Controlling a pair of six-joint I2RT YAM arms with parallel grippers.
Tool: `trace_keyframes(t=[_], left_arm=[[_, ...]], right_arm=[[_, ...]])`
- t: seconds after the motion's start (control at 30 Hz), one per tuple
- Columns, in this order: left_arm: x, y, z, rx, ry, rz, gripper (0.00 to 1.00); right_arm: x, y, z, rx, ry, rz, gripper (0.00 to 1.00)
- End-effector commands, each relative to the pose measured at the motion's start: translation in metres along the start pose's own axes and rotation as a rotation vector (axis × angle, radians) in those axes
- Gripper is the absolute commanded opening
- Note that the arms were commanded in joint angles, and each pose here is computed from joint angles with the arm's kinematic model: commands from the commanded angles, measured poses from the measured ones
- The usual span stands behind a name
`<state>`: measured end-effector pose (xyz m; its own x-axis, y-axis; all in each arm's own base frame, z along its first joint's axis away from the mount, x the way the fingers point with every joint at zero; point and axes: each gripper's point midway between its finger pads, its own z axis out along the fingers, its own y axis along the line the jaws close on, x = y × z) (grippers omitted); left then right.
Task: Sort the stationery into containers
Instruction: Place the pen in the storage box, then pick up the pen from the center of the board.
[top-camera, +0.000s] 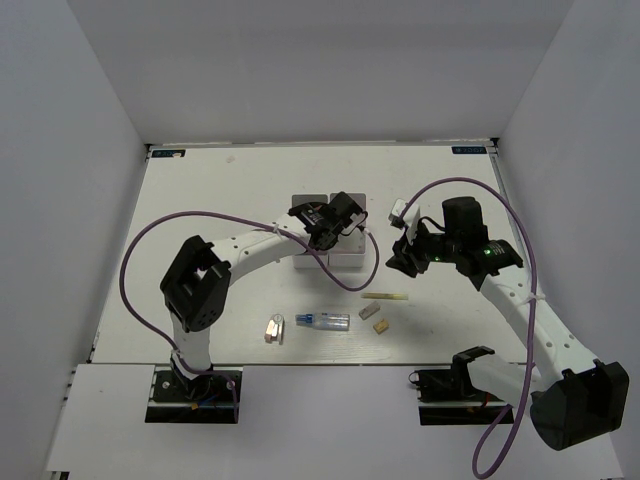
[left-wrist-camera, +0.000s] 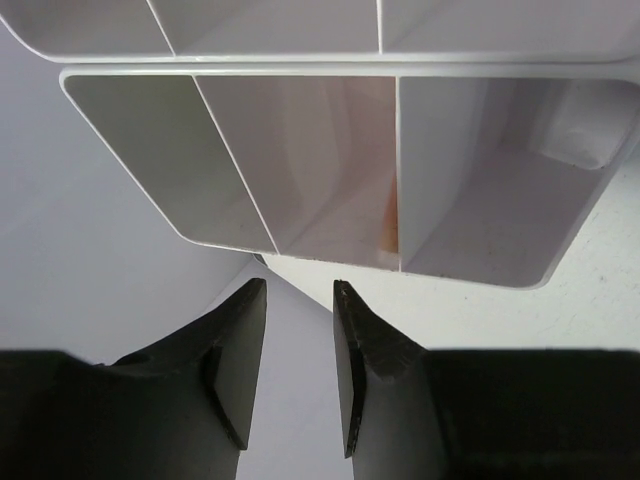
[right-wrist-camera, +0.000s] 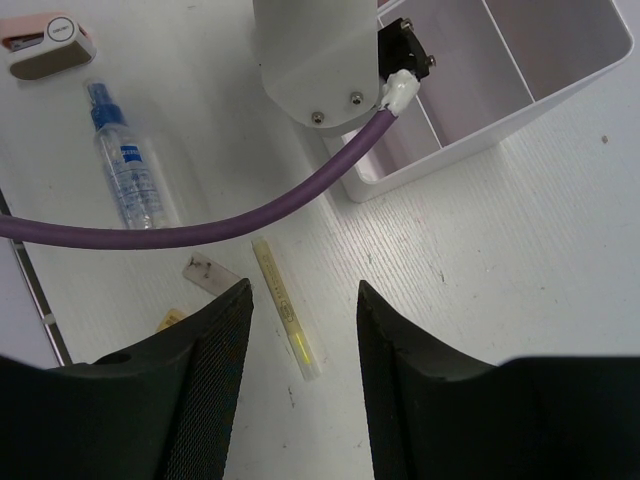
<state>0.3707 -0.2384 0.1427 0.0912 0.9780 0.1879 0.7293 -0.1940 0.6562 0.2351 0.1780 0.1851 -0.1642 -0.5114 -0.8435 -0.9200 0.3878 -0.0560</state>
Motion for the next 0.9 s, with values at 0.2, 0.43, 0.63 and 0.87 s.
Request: trace_keyframes(t=[0.2,0.43,0.63,0.87], left_arm=[[0.017,0.045,-0.052,-0.113,-0.041,-0.268,0.33],[0.053,0.033,-0.123,-0.011,-0.184,-0.727,0.00],[0.073,-0.049,-0.123,0.208,-0.398,-1.227,0.94],[0.101,-0.122,-0.120,0.200,-0.517,-1.446,0.99]], right_arm=[[-0.001,0.002,-0.006,0.003,-0.009,-0.047,0.19],[0.026,0.016,-0.006,-0.109,0.086,-0.155,0.49],[0.091,0.056,0.005,-0.420,0.226,-0.238,0.73],[0.107,0.039,0.034,-0.487,0.253,-0.317,0.52]])
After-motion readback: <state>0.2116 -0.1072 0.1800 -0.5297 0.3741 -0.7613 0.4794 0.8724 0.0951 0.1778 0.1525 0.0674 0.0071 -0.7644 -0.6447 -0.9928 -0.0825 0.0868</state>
